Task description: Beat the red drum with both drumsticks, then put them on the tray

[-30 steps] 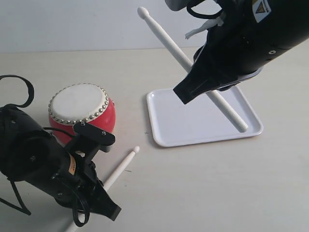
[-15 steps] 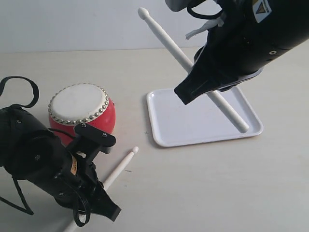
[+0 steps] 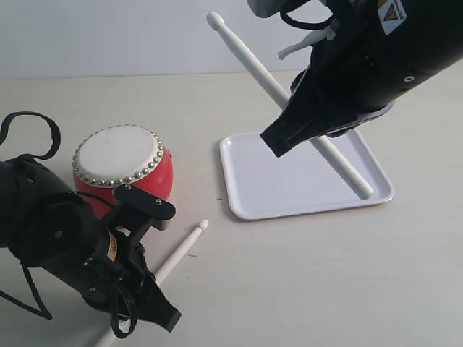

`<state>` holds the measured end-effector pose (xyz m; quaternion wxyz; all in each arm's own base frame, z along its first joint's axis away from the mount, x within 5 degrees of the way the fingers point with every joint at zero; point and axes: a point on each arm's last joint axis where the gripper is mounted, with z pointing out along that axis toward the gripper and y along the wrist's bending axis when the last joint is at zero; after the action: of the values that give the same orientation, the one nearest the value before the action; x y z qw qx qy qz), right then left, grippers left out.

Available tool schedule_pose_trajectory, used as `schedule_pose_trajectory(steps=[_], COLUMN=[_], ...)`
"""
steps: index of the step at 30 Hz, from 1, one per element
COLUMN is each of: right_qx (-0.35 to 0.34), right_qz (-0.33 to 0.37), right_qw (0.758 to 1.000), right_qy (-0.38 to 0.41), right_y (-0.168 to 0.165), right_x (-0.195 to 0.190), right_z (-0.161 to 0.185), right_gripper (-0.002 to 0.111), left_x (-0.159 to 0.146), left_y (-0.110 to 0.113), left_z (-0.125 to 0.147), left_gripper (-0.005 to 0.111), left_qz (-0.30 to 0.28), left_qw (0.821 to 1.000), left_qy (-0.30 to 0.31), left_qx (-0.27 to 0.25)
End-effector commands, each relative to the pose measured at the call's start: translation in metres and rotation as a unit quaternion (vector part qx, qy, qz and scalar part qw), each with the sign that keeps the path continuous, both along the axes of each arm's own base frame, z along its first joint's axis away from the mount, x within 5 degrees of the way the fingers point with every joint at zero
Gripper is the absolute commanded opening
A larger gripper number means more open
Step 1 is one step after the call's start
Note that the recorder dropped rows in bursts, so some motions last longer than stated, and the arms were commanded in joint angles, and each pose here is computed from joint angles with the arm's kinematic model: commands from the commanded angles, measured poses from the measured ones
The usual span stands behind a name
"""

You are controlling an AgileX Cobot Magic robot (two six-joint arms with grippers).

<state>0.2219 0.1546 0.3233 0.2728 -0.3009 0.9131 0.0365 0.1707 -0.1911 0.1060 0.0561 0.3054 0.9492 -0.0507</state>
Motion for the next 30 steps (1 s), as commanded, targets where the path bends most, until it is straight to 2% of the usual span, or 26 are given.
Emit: schedule_pose_trajectory(steps=[1, 10, 20, 24, 30], right_qx=[0.0, 0.007, 0.026, 0.027, 0.008], right_qz=[0.001, 0.002, 0.001, 0.003, 0.003], right_qw=[1.0, 1.0, 1.0, 1.0, 1.0], right_qy=[-0.003, -0.012, -0.009, -0.006, 0.02], right_y=[0.0, 0.001, 0.005, 0.006, 0.013], right_x=[0.001, 0.003, 0.003, 0.003, 0.013], right_z=[-0.001, 0.0, 0.0, -0.001, -0.019], right_gripper=[0.0, 0.0, 0.0, 0.0, 0.0], left_x=[-0.005, -0.003, -0.011, -0.017, -0.02], left_y=[0.007, 0.007, 0.019, 0.032, 0.057], left_z=[-0.011, 0.034, 0.099, 0.12, 0.155], left_gripper=[0.0, 0.0, 0.0, 0.0, 0.0], left_qz=[0.001, -0.012, -0.037, -0.058, -0.032], left_qw=[1.0, 0.998, 0.981, 0.975, 0.976], left_qy=[0.021, -0.049, -0.153, -0.185, -0.213], left_qx=[0.02, -0.04, -0.114, -0.105, -0.02])
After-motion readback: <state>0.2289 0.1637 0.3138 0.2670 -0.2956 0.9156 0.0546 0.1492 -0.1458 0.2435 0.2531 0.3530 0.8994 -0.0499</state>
